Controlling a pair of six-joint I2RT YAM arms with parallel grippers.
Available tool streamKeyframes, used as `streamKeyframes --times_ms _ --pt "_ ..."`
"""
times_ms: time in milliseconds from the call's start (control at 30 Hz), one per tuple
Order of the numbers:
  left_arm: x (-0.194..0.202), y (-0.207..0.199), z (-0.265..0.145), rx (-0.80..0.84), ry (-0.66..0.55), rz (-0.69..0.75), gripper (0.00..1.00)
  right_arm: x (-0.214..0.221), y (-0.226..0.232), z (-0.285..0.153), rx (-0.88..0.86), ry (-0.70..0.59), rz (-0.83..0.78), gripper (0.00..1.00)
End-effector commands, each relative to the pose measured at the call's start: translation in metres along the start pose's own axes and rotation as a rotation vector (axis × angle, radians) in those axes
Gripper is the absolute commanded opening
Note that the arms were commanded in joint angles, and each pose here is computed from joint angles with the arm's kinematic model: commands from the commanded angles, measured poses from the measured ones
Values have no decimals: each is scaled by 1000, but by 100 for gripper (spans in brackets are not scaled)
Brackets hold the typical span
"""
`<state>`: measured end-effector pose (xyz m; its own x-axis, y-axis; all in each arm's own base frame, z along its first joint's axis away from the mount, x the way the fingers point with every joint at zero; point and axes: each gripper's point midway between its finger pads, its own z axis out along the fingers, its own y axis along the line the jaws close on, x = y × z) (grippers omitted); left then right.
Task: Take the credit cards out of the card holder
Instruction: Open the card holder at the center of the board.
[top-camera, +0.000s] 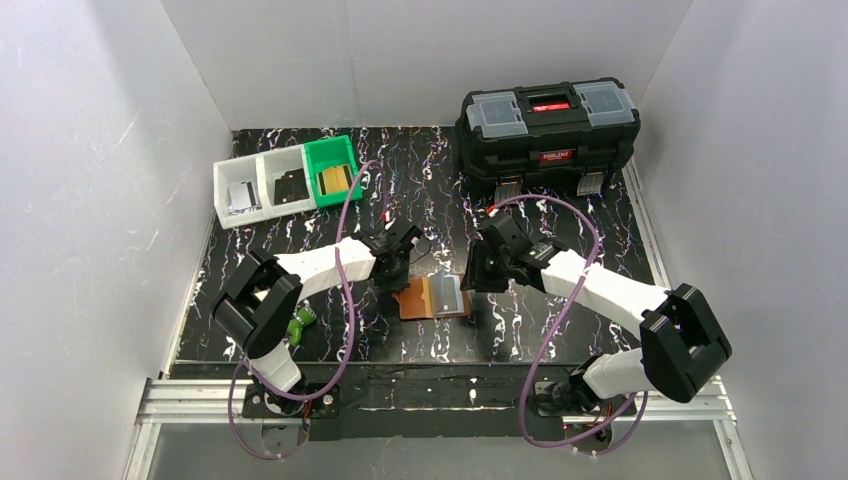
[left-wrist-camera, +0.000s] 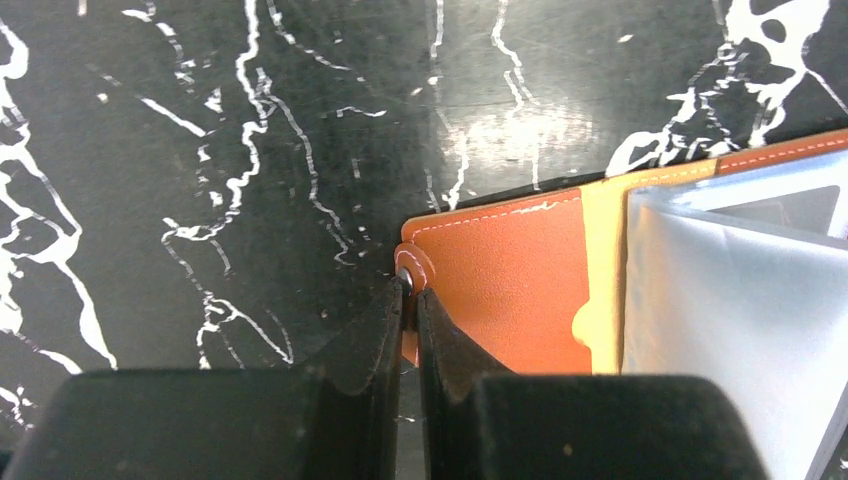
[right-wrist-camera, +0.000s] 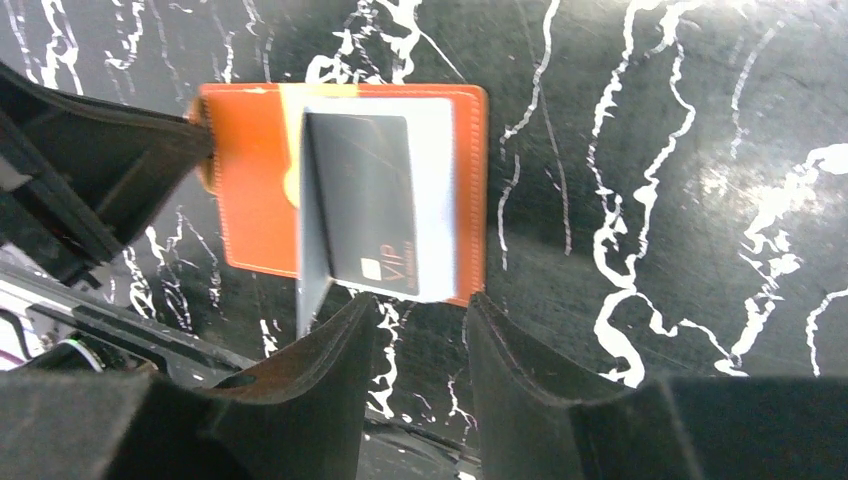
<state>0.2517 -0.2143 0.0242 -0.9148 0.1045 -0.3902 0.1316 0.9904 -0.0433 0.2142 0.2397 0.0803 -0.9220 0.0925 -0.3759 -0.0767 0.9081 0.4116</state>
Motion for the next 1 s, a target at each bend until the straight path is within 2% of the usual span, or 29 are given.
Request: streamKeyframes --times_ms 0,400,567,833,967 --pt "-6 -14 -5 67 13 11 0 -10 22 1 -56 12 -30 47" --pt "-12 -8 -24 81 19 5 1 -11 45 27 -107 83 -16 39" --pt "-18 -11 -33 104 0 19 12 -8 59 30 -128 101 -35 38" --pt "-32 -9 -69 126 -57 24 43 1 77 40 -156 142 -59 38" --pt "-35 3 -87 99 -77 9 49 3 85 46 -165 159 -67 38"
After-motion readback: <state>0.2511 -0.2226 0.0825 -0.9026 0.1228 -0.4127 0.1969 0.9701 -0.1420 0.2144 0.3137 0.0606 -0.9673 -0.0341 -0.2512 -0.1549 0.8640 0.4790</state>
